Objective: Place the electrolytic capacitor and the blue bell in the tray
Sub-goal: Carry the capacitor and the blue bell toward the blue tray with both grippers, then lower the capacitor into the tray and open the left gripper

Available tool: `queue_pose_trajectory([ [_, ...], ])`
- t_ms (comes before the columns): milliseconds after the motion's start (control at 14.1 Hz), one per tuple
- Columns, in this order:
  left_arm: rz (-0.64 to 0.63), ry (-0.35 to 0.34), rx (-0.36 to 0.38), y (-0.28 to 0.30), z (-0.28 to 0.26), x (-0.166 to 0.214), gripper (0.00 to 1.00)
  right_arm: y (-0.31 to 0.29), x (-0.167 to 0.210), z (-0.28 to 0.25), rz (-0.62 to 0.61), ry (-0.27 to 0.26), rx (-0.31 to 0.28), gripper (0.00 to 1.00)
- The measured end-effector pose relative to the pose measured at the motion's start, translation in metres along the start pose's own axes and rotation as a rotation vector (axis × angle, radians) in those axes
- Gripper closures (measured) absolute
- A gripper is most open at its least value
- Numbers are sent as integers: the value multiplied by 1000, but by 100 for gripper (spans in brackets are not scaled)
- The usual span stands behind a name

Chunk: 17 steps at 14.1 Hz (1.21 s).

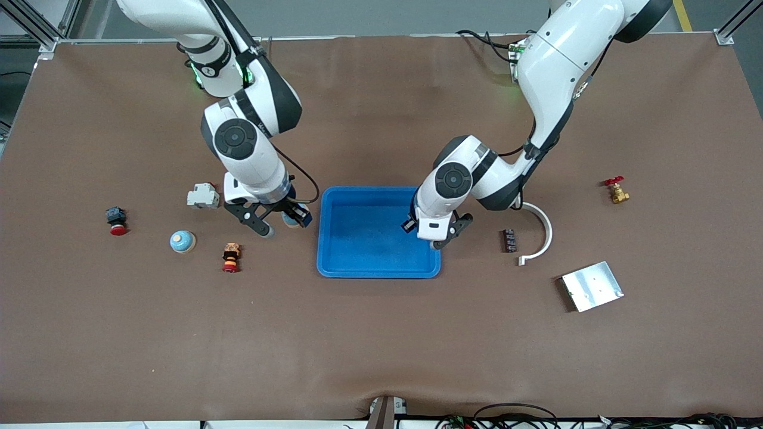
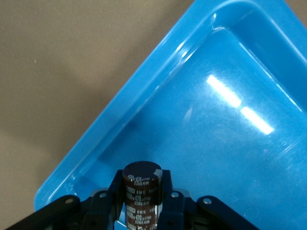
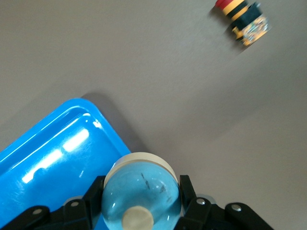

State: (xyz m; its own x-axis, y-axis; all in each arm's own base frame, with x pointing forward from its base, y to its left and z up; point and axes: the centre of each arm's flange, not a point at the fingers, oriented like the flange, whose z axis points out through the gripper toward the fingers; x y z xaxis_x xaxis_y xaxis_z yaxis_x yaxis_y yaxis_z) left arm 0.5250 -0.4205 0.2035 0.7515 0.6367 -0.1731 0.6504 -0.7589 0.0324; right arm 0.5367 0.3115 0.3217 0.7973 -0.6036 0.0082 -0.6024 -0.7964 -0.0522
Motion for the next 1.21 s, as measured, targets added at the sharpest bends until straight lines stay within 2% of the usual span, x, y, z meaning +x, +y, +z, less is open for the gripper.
queue_pose_trajectory([
  [142,-1,-2,4,-1,2,-2,66,-12,-15,18,20,11,13,33],
  [498,-1,-2,7,-2,4,-2,66,-54,-53,66,69,67,-14,33],
  [711,-1,-3,8,-1,4,-3,42,-65,-55,83,79,65,-20,33],
  [995,3,-2,36,-1,-9,-7,2,-66,-53,93,93,65,-30,33],
  [1209,-1,19,62,-3,-47,-4,0,-66,-54,105,102,61,-31,33],
])
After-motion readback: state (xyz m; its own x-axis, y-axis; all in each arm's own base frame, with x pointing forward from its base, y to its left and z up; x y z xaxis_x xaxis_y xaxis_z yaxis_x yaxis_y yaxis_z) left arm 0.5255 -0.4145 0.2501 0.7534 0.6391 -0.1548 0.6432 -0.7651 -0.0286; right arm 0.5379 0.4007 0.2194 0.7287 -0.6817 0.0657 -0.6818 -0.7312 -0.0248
